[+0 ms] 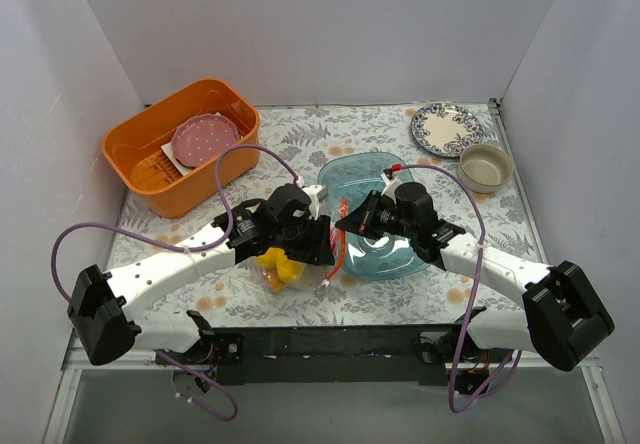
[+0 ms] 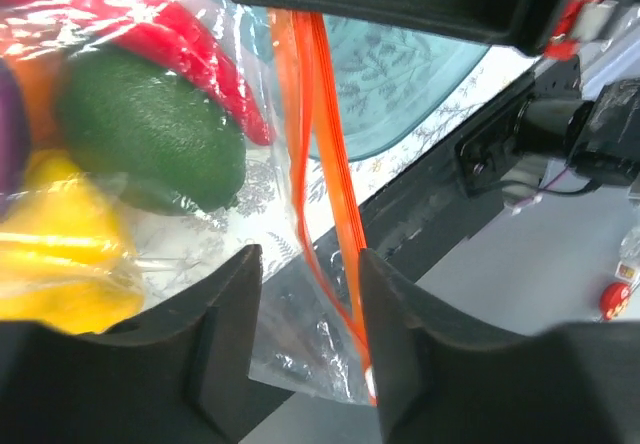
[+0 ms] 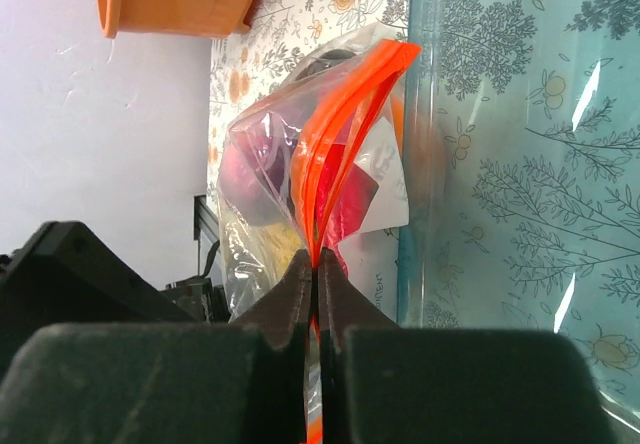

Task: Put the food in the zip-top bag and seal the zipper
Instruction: Adjust the zipper food storage bag at the center of the board.

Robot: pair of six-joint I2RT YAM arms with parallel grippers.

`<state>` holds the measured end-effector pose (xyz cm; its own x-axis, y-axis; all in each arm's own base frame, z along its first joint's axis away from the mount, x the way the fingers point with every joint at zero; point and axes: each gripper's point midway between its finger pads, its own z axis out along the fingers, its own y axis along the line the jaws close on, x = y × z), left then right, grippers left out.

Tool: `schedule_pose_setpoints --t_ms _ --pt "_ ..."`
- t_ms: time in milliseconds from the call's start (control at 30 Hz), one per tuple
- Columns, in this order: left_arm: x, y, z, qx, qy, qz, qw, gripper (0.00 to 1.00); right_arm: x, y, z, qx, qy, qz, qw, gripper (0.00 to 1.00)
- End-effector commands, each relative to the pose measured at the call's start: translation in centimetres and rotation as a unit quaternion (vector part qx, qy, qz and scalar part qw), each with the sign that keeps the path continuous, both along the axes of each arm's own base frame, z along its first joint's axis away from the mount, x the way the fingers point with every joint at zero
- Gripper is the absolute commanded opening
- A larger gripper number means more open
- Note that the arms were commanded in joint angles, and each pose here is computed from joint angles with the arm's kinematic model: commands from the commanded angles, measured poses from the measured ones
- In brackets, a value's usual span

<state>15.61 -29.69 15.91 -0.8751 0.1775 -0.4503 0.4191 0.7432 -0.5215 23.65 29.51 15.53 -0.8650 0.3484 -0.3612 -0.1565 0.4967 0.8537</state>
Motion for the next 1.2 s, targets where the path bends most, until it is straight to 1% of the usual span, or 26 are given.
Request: schedule_pose_setpoints --t_ms 0,33,67,133,167,267,300,367,433,467,533,567,600,633,667,700,767,800,833,900,1167 --pt "1.8 1.2 4.9 -0.020 -0.063 0.057 0.996 0.51 1.5 -0.1 2.5 0.009 -0.036 -0.024 0.999 0.02" --pt "1.8 1.7 5.2 -0.018 -0.065 0.068 0.995 0.58 1.5 -0.3 2.6 0.009 -0.040 -0.026 0.999 0.02" --pt "1.7 2.2 6.2 -0.030 -0.074 0.079 0.994 0.61 1.5 -0.4 2.4 0.006 -0.038 -0.027 0.999 0.02" --pt "1.6 3.0 6.7 -0.033 -0.080 0.095 0.992 0.64 1.5 -0.6 2.0 0.002 -0.035 -0.030 0.999 0.02" --pt "1.8 3.7 7.1 -0.037 -0.086 0.115 0.989 0.66 1.6 -0.7 1.9 0.001 -0.035 -0.031 0.999 0.02" --pt "0.9 4.5 6.1 -0.033 -0.069 0.126 0.989 0.67 1.6 -0.9 1.6 0.000 -0.031 -0.033 0.999 0.02" --pt "0.5 4.7 6.3 -0.048 -0.061 0.133 0.988 0.67 1.7 -0.9 1.5 -0.002 -0.030 -0.034 0.999 0.02" --pt "-0.9 4.6 4.9 -0.057 -0.026 0.126 0.990 0.66 1.8 -1.0 1.5 -0.003 -0.032 -0.035 0.999 0.02" --pt "-1.7 4.5 5.2 -0.094 0.000 0.144 0.985 0.66 1.9 -1.1 1.6 -0.005 -0.034 -0.037 0.999 0.02" --pt "-2.4 4.7 3.8 -0.092 0.022 0.149 0.984 0.66 2.0 -1.2 1.6 -0.008 -0.034 -0.038 0.999 0.02" --pt "-2.9 4.6 4.5 -0.135 0.051 0.175 0.974 0.66 2.0 -1.3 1.4 -0.014 -0.034 -0.039 0.999 0.02" --pt "-3.5 4.7 3.0 -0.133 0.077 0.183 0.971 0.66 2.2 -1.3 1.5 -0.014 -0.035 -0.040 0.998 0.02" --pt "-3.9 4.5 2.9 -0.144 0.091 0.185 0.968 0.66 2.2 -1.3 1.5 -0.016 -0.037 -0.040 0.998 0.02" --pt "-4.0 4.1 3.4 -0.175 0.110 0.194 0.959 0.66 2.2 -1.4 1.5 -0.016 -0.037 -0.040 0.998 0.02" --pt "-4.3 3.9 3.1 -0.184 0.122 0.194 0.956 0.66 2.2 -1.4 1.5 -0.018 -0.037 -0.040 0.998 0.02" --pt "-5.0 3.8 1.9 -0.184 0.145 0.190 0.954 0.66 2.2 -1.4 1.4 -0.020 -0.036 -0.041 0.998 0.02" --pt "-5.2 3.2 2.7 -0.221 0.160 0.193 0.942 0.66 2.3 -1.5 1.4 -0.022 -0.037 -0.041 0.998 0.02" --pt "-5.2 3.2 2.0 -0.223 0.165 0.200 0.940 0.66 2.3 -1.6 1.3 -0.024 -0.037 -0.042 0.998 0.02" --pt "-5.1 2.9 2.6 -0.243 0.161 0.198 0.936 0.67 2.3 -1.6 1.3 -0.025 -0.037 -0.042 0.998 0.02" --pt "-5.0 2.7 3.0 -0.263 0.167 0.202 0.928 0.67 2.3 -1.7 1.3 -0.026 -0.036 -0.043 0.998 0.02" --pt "-5.2 1.2 2.0 -0.296 0.200 0.204 0.911 0.68 2.2 -1.8 1.2 -0.025 -0.034 -0.043 0.998 0.02"
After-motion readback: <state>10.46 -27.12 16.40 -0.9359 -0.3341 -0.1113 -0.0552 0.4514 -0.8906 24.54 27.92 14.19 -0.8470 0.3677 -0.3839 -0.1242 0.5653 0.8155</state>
